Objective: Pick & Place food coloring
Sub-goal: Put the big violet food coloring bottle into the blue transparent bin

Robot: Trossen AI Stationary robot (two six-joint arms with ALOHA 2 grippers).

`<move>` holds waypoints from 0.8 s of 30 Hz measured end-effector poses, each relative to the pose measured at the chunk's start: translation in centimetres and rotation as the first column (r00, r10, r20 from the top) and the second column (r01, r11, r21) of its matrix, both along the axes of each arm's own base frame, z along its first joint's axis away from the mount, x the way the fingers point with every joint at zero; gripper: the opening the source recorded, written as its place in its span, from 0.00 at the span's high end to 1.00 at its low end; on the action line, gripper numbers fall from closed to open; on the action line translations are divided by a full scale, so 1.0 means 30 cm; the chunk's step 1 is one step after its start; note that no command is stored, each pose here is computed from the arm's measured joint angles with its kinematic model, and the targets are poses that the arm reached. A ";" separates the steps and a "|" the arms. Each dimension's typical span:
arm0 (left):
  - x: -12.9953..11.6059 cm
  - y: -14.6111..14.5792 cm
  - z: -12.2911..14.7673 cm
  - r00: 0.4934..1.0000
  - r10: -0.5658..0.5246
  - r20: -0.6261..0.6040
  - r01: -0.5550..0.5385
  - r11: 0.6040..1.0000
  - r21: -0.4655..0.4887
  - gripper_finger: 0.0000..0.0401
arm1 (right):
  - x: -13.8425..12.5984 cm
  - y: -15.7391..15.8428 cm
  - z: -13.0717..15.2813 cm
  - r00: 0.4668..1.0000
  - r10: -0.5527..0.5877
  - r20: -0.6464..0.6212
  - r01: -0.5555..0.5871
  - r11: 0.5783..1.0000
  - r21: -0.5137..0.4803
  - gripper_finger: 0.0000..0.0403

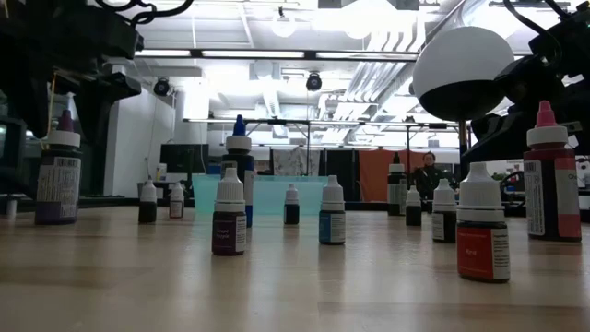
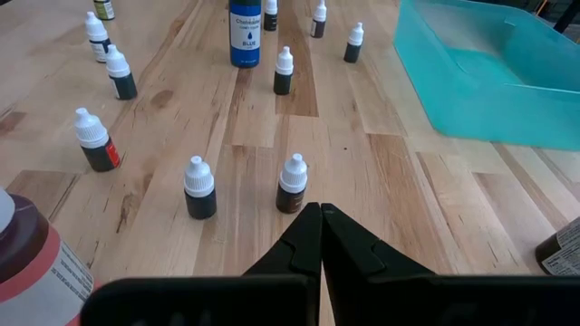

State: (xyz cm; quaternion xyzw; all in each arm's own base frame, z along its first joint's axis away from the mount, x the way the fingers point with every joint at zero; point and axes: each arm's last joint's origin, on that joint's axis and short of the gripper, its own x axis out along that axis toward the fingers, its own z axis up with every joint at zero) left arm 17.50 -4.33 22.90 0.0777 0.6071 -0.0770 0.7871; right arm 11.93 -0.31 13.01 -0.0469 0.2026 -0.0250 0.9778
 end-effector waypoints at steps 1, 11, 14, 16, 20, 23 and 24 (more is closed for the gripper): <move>0.000 0.000 0.000 1.000 0.000 0.001 0.000 1.000 0.000 0.31 | 0.000 0.000 0.000 1.000 0.000 0.000 0.000 1.000 0.000 1.00; 0.009 -0.002 -0.013 1.000 0.000 -0.021 0.000 1.000 0.004 0.31 | 0.000 0.000 0.000 1.000 0.000 0.000 0.000 1.000 0.000 1.00; 0.013 -0.003 -0.018 1.000 0.000 -0.029 0.000 1.000 0.005 0.31 | 0.000 0.000 0.000 1.000 0.000 -0.001 0.000 1.000 0.000 1.00; 0.014 -0.004 -0.020 1.000 0.000 -0.030 0.000 1.000 0.006 0.32 | 0.000 0.000 0.000 1.000 0.000 0.000 0.000 1.000 0.000 1.00; 0.014 -0.004 -0.019 1.000 0.000 -0.028 0.000 1.000 0.006 0.38 | 0.000 0.000 0.000 1.000 0.000 -0.001 0.000 1.000 0.000 1.00; 0.014 -0.004 -0.019 1.000 0.000 -0.028 0.000 1.000 0.006 0.46 | 0.000 0.000 0.000 1.000 0.000 0.000 0.000 1.000 0.000 1.00; 0.014 -0.004 -0.019 1.000 0.000 -0.028 0.000 1.000 0.006 0.49 | 0.000 0.000 0.000 1.000 0.000 0.000 0.000 1.000 0.000 1.00</move>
